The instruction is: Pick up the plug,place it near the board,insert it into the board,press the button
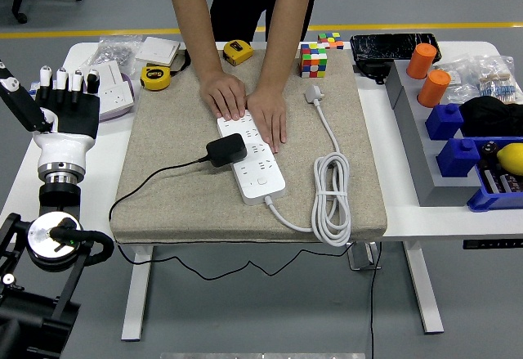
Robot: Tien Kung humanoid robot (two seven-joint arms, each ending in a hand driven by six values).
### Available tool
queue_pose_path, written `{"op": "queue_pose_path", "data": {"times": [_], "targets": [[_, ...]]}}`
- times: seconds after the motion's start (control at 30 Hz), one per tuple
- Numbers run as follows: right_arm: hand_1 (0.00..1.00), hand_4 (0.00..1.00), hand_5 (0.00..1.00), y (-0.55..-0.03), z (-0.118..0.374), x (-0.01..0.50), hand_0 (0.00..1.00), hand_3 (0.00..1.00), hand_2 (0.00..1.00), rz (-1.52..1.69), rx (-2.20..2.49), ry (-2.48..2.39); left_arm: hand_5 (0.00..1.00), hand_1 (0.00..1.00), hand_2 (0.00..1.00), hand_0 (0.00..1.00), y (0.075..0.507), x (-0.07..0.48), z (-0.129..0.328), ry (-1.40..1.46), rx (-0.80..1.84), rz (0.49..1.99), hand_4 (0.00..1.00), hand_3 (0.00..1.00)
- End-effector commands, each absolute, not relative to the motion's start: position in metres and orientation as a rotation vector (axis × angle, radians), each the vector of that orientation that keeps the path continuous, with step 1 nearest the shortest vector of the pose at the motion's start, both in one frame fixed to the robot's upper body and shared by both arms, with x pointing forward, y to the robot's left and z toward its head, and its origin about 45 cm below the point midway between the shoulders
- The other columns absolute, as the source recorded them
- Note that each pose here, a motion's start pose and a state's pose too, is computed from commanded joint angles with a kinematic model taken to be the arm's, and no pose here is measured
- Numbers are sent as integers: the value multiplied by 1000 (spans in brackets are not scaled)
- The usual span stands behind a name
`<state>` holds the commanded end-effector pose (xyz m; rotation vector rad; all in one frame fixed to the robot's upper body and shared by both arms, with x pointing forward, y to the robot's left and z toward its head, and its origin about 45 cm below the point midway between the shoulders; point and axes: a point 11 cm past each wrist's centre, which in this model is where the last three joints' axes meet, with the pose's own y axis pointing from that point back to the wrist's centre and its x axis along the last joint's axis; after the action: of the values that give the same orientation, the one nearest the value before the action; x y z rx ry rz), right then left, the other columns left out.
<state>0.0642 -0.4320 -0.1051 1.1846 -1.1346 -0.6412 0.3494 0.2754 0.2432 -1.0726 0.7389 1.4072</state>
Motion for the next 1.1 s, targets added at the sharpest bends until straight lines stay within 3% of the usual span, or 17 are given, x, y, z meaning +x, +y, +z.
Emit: {"op": "queue_pose_path", "data": {"times": [1.1], "targets": [[719, 883, 567, -433, -105, 65, 816, 607, 695, -642, 1181, -1141, 604, 2, 3, 59, 282, 354, 256, 618, -1012, 1445, 992, 2]]}}
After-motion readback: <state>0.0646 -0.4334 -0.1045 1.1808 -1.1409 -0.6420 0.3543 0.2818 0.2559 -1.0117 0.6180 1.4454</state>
